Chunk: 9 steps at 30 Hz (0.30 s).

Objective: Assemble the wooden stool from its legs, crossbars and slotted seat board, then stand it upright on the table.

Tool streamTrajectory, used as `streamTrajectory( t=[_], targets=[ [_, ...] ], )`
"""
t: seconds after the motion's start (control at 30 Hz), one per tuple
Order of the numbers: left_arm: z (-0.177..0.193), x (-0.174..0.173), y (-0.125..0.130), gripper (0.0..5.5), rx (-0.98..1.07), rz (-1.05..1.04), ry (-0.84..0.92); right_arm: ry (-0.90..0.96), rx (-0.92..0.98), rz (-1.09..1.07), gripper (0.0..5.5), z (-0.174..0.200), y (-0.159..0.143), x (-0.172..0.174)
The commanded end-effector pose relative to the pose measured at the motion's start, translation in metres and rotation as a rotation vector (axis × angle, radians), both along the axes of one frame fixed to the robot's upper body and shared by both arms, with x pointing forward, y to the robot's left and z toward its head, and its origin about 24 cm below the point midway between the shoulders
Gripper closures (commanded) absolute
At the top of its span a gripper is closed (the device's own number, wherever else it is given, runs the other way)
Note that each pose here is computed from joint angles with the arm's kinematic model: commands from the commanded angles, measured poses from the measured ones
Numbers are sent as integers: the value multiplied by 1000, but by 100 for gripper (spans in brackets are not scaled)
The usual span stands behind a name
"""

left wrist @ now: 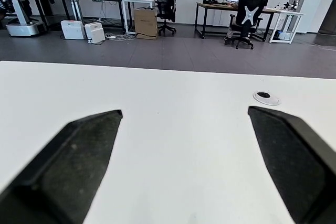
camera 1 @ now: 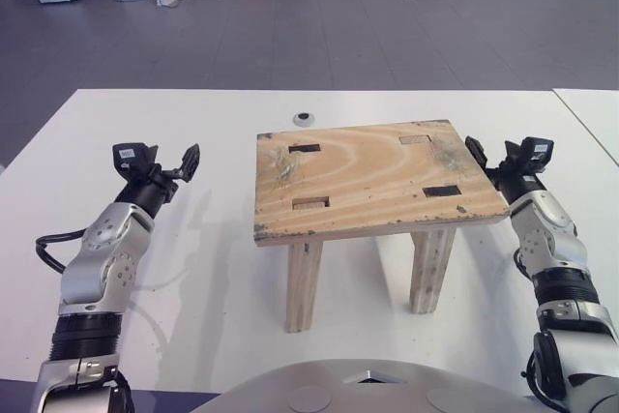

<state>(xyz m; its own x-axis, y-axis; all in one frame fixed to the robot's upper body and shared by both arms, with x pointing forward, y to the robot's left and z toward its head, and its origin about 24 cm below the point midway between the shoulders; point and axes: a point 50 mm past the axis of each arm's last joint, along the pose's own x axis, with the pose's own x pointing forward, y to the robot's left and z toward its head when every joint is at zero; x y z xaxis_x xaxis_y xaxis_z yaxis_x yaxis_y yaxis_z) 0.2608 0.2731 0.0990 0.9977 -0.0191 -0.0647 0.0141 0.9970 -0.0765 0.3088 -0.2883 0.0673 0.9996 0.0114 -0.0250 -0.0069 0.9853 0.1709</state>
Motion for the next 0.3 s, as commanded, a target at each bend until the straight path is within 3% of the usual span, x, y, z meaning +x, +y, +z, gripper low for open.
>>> streamTrajectory(
  t=[0.03,0.3],
  targets=[
    [-2,1,1,108,31,62,-10,-35,-55,-22,64,5,0,10],
    [0,1,21,108,147,156,-9,-19,-158,-43,64,-5,2,10]
  ],
)
